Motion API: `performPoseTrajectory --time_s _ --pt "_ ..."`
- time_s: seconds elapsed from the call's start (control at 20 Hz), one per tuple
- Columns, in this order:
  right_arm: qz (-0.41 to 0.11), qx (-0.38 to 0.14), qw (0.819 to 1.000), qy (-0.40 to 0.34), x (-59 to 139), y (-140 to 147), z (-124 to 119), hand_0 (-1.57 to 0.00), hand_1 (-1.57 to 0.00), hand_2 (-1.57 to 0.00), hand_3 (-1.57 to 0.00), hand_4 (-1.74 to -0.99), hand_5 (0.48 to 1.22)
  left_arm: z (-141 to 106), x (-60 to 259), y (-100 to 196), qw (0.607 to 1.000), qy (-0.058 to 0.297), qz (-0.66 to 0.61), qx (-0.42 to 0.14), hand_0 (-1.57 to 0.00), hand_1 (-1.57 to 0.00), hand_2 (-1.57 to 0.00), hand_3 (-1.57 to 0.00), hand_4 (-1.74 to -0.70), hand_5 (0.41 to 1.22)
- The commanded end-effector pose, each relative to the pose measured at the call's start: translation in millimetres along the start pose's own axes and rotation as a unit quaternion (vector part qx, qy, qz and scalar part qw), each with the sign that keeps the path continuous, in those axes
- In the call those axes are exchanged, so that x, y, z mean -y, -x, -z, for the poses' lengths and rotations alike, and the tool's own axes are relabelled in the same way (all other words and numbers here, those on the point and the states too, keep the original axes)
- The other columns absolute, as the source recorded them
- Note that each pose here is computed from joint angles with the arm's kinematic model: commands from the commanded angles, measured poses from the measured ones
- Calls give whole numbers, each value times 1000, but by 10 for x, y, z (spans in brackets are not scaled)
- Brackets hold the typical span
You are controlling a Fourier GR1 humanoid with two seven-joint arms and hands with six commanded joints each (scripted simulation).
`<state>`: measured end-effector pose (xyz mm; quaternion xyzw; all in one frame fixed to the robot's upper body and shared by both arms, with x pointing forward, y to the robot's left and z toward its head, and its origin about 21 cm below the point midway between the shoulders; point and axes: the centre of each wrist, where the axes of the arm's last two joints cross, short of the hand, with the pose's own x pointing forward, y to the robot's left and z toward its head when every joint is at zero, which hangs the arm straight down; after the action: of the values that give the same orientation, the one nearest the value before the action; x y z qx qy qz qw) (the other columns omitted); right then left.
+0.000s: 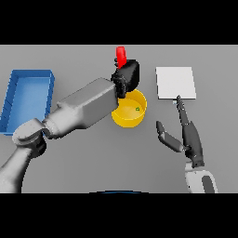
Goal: Pick up the red beaker and tilt it to pour out 1 green nut into yellow bowl. Pick up the yellow bowl and place it on the metallic measuring scale.
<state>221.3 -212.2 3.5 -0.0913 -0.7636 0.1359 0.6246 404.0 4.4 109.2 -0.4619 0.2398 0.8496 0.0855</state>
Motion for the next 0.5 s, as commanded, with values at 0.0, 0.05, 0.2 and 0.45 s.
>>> performPoseTrajectory --time_s 0.0,0.05,0.2,0.45 --pt "6 2 1000 -2 -2 -14 33 1 1 1 1 -1051 677 4 -47 2 1000 1 13 2 -1571 -1571 -1571 -1571 -1732 1221" --pt "4 8 1000 2 23 -27 46 1 1 1 1 -1047 681 5 -58 8 1000 2 16 -2 -1571 -1571 -1571 -1571 -1728 1221" --pt "0 1 1000 -1 44 -29 47 1 1 1 1 -1027 686 -9 -110 235 1000 -5 24 1 -1571 -1571 -1571 -1571 -1729 1221" --pt "-10 14 1000 4 17 -33 -4 1 1 1 1 -1023 682 -174 -137 899 998 -14 -28 -60 -1571 -1571 -1571 -1571 -1728 1221"
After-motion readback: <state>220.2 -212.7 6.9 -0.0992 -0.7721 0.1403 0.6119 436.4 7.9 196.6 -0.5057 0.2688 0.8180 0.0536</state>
